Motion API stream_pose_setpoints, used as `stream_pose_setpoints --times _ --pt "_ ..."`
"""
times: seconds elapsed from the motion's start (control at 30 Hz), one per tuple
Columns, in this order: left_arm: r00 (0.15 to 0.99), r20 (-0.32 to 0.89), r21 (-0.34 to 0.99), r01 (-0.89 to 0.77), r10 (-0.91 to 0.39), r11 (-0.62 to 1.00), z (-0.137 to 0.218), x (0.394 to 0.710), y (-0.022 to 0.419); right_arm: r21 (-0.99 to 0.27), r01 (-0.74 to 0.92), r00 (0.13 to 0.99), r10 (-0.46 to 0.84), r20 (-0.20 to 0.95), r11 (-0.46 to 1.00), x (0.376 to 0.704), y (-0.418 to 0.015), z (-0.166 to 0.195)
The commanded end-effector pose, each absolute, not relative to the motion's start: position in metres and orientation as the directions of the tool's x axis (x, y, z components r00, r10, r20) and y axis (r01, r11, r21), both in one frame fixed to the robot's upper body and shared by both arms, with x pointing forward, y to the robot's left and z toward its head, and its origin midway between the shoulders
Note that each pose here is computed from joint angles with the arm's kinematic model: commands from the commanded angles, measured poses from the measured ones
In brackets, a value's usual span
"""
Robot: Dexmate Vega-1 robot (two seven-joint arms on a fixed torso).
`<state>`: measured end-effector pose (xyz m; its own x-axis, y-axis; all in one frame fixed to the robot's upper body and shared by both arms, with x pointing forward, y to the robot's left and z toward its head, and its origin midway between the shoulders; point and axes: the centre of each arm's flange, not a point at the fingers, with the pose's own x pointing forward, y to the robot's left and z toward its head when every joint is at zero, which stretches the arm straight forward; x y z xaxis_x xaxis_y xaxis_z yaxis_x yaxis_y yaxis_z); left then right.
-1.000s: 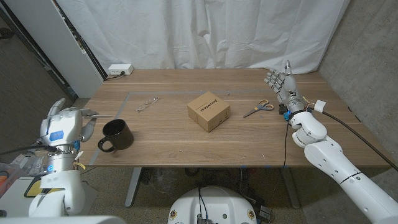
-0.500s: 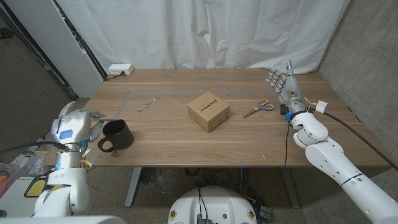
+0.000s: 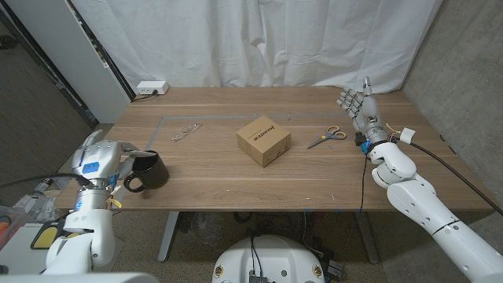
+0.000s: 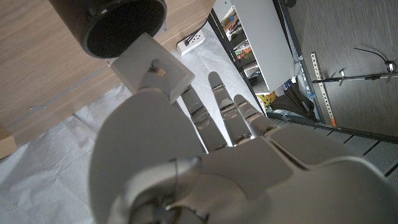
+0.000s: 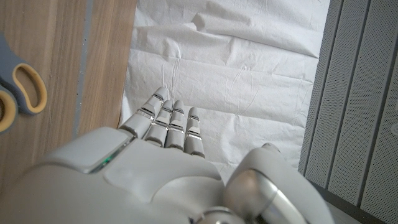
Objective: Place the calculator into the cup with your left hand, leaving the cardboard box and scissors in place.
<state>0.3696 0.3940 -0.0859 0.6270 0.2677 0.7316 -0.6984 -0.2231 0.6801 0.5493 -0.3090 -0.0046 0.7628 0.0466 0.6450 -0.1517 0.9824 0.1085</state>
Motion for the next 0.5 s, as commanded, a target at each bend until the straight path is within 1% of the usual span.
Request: stream_pose_setpoints --times 0.03,0.5 --pt "0.648 0.71 0.704 -0.664 0.275 -0.252 -0.084 0.3774 0.3953 0.114 -0.149 0.769 0.043 0.637 0.982 0.5509 -0.3118 -0.0073" --pt "0.685 0.678 0.734 -0.617 0.264 -0.283 -0.0869 0.3854 0.3918 0.118 -0.146 0.771 0.038 0.636 0.982 0.5508 -0.3145 -0.0086"
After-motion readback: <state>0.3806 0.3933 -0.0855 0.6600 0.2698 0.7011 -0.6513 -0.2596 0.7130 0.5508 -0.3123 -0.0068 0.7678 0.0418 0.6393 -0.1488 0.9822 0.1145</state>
